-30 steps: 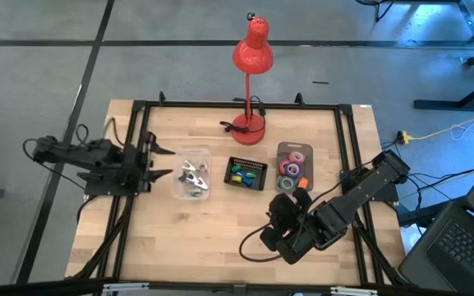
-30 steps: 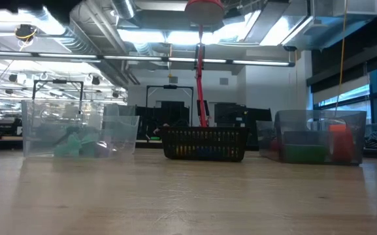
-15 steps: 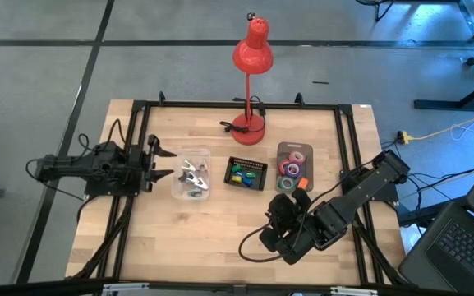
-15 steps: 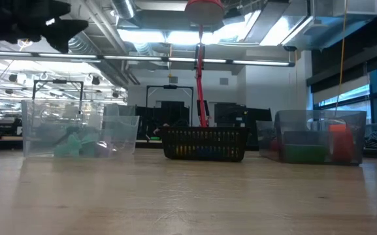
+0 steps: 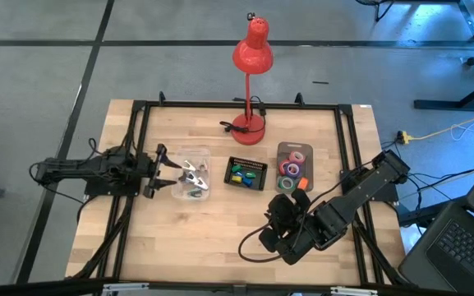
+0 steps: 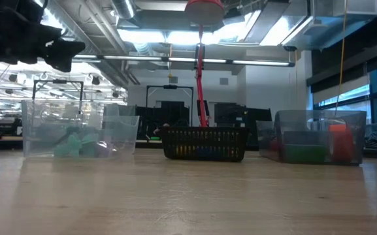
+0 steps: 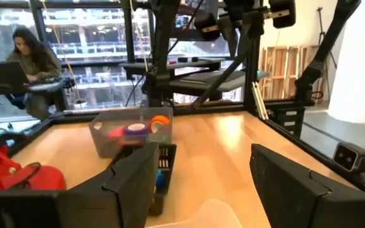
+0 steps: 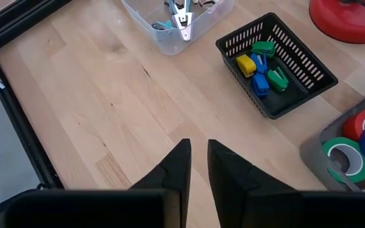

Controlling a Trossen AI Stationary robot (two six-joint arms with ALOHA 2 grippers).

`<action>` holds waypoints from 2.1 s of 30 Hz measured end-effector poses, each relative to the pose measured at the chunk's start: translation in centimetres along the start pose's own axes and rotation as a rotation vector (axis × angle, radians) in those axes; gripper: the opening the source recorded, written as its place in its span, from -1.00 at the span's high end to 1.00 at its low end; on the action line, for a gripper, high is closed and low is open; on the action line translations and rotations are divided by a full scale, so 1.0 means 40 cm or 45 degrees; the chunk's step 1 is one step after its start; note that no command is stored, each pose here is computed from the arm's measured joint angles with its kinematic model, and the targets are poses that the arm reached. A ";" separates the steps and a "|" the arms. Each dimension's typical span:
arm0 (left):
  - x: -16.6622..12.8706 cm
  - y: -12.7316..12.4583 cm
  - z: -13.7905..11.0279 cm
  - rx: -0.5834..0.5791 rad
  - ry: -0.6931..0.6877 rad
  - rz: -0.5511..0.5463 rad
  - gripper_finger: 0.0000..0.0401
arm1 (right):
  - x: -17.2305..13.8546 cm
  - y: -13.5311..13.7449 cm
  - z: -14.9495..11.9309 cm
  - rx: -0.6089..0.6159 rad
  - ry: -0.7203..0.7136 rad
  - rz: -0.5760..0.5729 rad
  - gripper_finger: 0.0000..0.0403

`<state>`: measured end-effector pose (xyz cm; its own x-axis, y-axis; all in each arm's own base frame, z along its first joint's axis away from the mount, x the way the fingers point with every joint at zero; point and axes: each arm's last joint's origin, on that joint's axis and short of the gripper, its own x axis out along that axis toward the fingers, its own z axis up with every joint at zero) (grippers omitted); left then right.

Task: Pick and place Stapler, Stapler remover, tape
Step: Return to Home Position

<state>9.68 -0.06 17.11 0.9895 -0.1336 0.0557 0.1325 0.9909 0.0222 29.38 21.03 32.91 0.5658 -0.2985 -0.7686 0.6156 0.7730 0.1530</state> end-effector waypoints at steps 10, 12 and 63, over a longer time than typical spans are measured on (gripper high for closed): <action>0.000 0.001 0.000 0.002 -0.001 0.011 -0.19 | 0.000 0.001 0.000 0.002 -0.001 0.002 0.73; 0.000 0.001 0.000 0.001 -0.001 0.011 -0.19 | 0.000 0.001 0.000 0.002 -0.001 0.003 0.73; 0.000 0.001 0.000 0.002 0.000 0.010 -0.19 | 0.169 -0.598 -0.125 0.255 -1.030 -0.441 0.72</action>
<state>9.67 -0.04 17.11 0.9904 -0.1260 0.0561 0.1249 0.9919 0.0230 15.71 3.32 20.95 0.4974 -0.8575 -0.1316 0.8645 0.4773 0.1575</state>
